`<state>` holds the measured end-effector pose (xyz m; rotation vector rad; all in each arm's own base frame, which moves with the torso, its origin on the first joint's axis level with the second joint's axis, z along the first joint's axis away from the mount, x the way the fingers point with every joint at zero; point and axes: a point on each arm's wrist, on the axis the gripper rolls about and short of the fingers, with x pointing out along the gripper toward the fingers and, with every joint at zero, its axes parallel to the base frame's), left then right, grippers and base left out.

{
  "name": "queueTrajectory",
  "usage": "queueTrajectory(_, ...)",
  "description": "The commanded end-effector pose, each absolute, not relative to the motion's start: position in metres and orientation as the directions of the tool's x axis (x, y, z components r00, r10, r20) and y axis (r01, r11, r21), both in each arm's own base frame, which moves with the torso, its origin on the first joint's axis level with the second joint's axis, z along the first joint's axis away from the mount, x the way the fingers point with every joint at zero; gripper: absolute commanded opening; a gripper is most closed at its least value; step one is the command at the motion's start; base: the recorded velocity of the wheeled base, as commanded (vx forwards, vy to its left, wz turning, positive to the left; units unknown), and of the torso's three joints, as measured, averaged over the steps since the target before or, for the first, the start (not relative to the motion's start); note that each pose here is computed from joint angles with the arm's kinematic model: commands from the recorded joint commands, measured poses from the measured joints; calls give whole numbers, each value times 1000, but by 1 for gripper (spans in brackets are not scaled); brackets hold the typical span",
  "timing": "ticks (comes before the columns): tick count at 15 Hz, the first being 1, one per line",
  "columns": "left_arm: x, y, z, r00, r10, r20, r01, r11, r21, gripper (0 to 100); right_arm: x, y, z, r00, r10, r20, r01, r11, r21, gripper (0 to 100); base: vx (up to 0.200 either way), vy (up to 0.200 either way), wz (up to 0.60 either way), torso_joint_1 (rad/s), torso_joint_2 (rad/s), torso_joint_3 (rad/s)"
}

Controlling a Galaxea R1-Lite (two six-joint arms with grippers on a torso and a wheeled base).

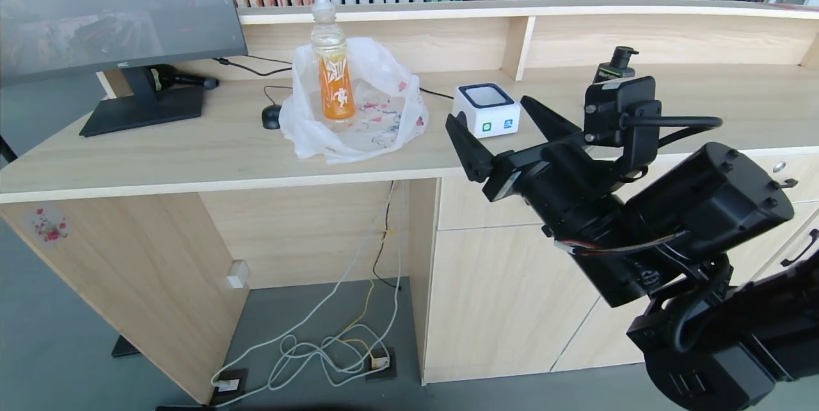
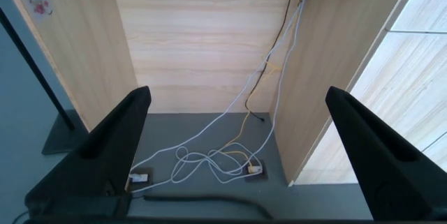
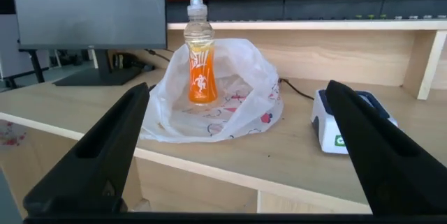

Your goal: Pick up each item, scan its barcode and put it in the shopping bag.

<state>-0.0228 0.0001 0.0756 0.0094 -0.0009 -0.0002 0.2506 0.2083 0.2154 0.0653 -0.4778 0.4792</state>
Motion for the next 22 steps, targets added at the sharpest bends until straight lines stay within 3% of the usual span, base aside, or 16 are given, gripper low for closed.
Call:
queueTrajectory(1,-23,0,76,1000,-2,3,2,1000,11,100,252,210,213,780,430,454,-459,887,-51,100,0,0,0,0,0,0)
queueTrajectory(5,-23,0,76,1000,-2,3,2,1000,11,100,253,210,214,779,427,458,-458,888,-50,100,0,0,0,0,0,0)
queueTrajectory(11,-23,0,76,1000,0,3,0,1000,9,100,253,211,214,780,428,457,-458,887,-49,100,200,-200,0,6,3,2)
queueTrajectory(20,-23,0,76,1000,2,3,-2,1000,8,100,253,210,215,779,427,460,-462,886,-41,100,0,0,0,0,0,0)
queueTrajectory(22,-23,0,76,1000,0,3,0,1000,8,100,253,210,215,778,426,462,-461,886,-42,100,0,-200,0,5,5,5)
